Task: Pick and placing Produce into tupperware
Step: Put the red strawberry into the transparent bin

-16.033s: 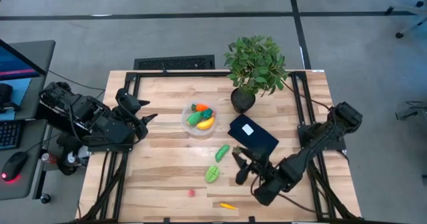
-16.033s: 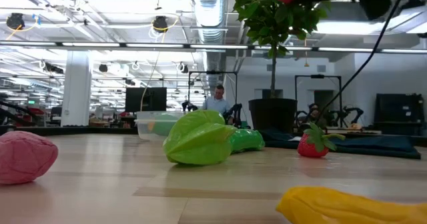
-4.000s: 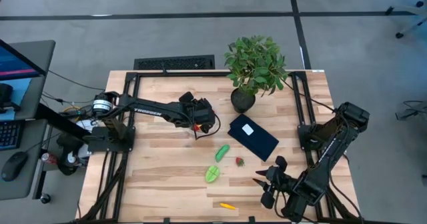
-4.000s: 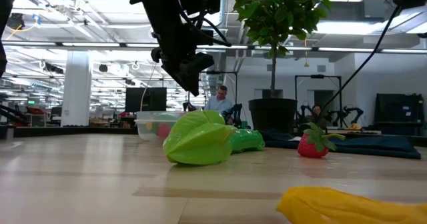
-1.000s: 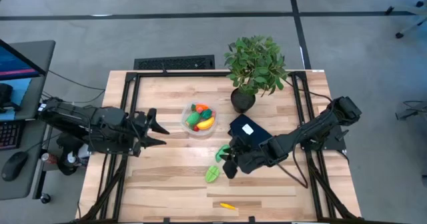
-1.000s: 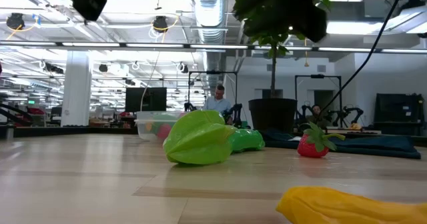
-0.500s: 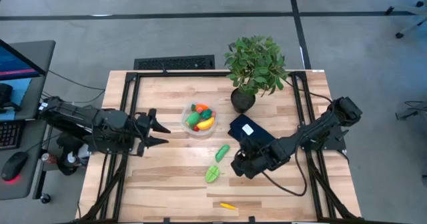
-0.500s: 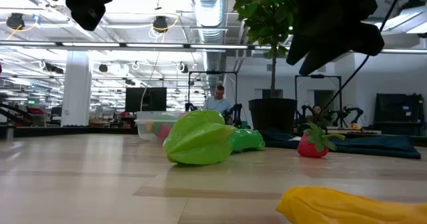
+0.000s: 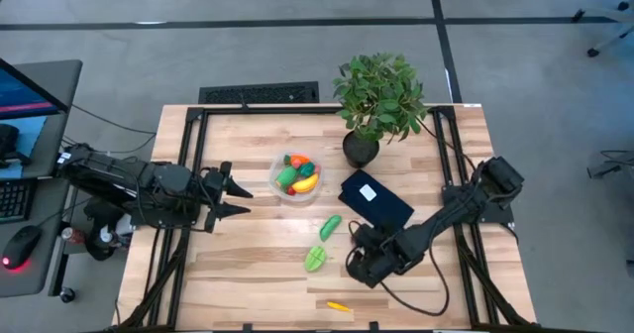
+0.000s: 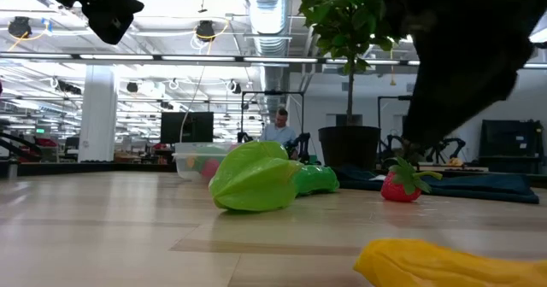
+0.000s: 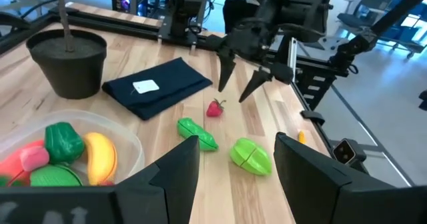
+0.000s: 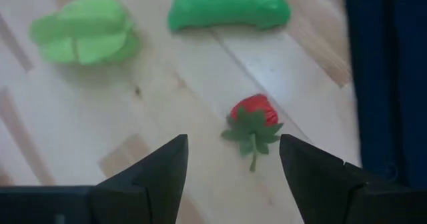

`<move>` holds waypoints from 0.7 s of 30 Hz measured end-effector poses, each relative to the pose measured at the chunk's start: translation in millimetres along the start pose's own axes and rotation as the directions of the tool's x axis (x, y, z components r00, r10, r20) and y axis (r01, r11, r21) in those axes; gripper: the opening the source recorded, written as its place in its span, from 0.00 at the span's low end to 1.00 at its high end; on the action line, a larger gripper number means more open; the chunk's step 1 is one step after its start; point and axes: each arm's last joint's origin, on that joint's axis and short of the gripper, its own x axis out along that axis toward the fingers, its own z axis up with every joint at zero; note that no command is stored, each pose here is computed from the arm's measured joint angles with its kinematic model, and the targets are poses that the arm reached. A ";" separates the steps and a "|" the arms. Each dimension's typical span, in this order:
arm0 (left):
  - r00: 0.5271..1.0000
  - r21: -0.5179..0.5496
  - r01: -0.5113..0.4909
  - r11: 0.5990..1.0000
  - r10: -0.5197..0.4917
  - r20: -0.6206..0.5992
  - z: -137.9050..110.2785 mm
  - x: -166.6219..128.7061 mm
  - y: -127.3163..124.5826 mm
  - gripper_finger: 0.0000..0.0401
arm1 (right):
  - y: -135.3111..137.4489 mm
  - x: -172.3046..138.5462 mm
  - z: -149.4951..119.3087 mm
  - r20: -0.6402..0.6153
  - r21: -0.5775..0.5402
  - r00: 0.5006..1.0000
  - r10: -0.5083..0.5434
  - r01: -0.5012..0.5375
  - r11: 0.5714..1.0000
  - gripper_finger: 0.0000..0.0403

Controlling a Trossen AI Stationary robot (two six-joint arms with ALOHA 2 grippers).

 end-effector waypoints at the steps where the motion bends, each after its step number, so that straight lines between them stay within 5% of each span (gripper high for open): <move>1: 1.000 -0.001 0.000 1.000 0.000 0.000 0.0 0.0 0.0 0.46 | 0.0 1.1 -0.2 -0.001 0.027 1.000 -0.004 0.004 1.000 0.58; 15: 1.000 0.004 -0.008 1.000 0.008 0.001 -0.1 0.0 0.2 0.46 | -5.4 1.6 -1.7 -0.019 0.132 0.999 -0.051 0.053 0.990 0.58; 21: 1.000 0.006 -0.011 1.000 0.011 -0.012 -1.3 0.0 0.6 0.46 | -2.2 7.1 -2.9 -0.017 0.033 0.999 -0.037 0.037 0.999 0.58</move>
